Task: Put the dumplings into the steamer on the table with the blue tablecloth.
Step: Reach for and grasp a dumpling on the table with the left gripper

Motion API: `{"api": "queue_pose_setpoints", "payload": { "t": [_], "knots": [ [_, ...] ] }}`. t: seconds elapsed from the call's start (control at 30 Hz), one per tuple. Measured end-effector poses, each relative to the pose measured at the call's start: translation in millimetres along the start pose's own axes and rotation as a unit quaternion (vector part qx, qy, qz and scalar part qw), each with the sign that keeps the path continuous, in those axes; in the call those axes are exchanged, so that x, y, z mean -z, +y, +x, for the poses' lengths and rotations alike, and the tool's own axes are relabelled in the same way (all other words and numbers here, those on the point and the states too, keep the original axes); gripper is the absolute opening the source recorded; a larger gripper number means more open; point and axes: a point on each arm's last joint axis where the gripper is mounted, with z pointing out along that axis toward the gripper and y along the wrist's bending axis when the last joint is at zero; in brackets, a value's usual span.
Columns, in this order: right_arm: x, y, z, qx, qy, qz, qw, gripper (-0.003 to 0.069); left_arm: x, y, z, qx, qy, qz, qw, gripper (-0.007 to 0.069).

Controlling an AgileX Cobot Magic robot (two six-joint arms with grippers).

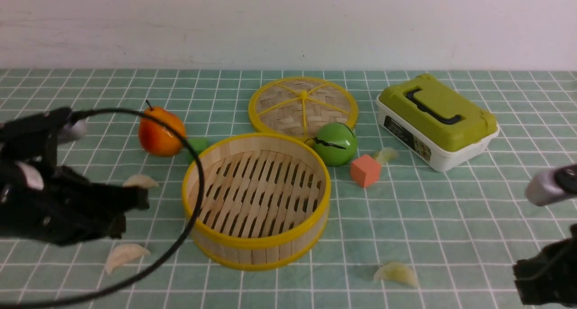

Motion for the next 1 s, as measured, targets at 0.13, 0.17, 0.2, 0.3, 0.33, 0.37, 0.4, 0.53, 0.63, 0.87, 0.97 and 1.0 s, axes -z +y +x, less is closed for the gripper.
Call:
{"api": "queue_pose_setpoints", "payload": {
  "t": [0.13, 0.17, 0.2, 0.3, 0.33, 0.37, 0.4, 0.53, 0.63, 0.87, 0.97, 1.0],
  "knots": [
    [-11.8, 13.3, -12.4, 0.041, 0.016, -0.043, 0.998, -0.0009, -18.6, -7.6, -38.8, -0.085, -0.016, -0.031, 0.996, 0.0026],
    [-13.8, 14.9, -12.5, 0.045, 0.019, -0.049, 0.998, -0.0010, -23.1, -8.1, -43.2, -0.101, -0.015, -0.037, 0.994, 0.0042],
    [-16.9, 18.0, -12.5, 0.055, 0.025, -0.059, 0.996, -0.0008, -33.7, -8.7, -50.5, -0.137, -0.014, -0.048, 0.989, 0.0079],
    [-18.6, 26.2, -10.8, 0.070, 0.033, -0.082, 0.994, -0.0005, -62.2, -9.7, -62.0, -0.198, -0.013, -0.061, 0.978, 0.0199],
    [-18.6, 28.1, -10.6, 0.072, 0.033, -0.088, 0.993, -0.0004, -71.4, -9.5, -63.6, -0.211, -0.016, -0.064, 0.975, 0.0224],
    [-18.6, 31.1, -10.3, 0.078, 0.032, -0.095, 0.992, -0.0003, -84.7, -9.1, -65.4, -0.227, -0.018, -0.067, 0.971, 0.0269],
    [-18.5, 32.9, -10.0, 0.083, 0.033, -0.099, 0.991, -0.0003, -93.5, -8.9, -66.9, -0.241, -0.025, -0.069, 0.968, 0.0293],
    [-18.0, 37.7, -8.6, 0.099, 0.037, -0.112, 0.988, -0.0001, -129.0, -5.5, -66.4, -0.230, -0.031, -0.077, 0.970, 0.0344],
    [-17.9, 38.3, -8.5, 0.098, 0.037, -0.116, 0.988, 0.0000, -144.5, 0.2, -74.3, -0.174, -0.036, -0.088, 0.980, 0.0344],
    [-18.1, 38.0, -10.2, 0.098, 0.028, -0.113, 0.988, 0.0005, -165.2, 20.8, -98.8, -0.125, -0.003, -0.144, 0.982, 0.0344],
    [-18.2, 37.9, -11.4, 0.097, 0.022, -0.112, 0.989, 0.0008, -175.5, 23.3, -101.5, -0.182, 0.027, -0.156, 0.971, 0.0344],
    [-18.2, 37.9, -11.5, 0.096, 0.021, -0.112, 0.989, 0.0009, -179.0, 23.5, -100.6, -0.211, 0.039, -0.157, 0.964, 0.0344]
  ]
}}
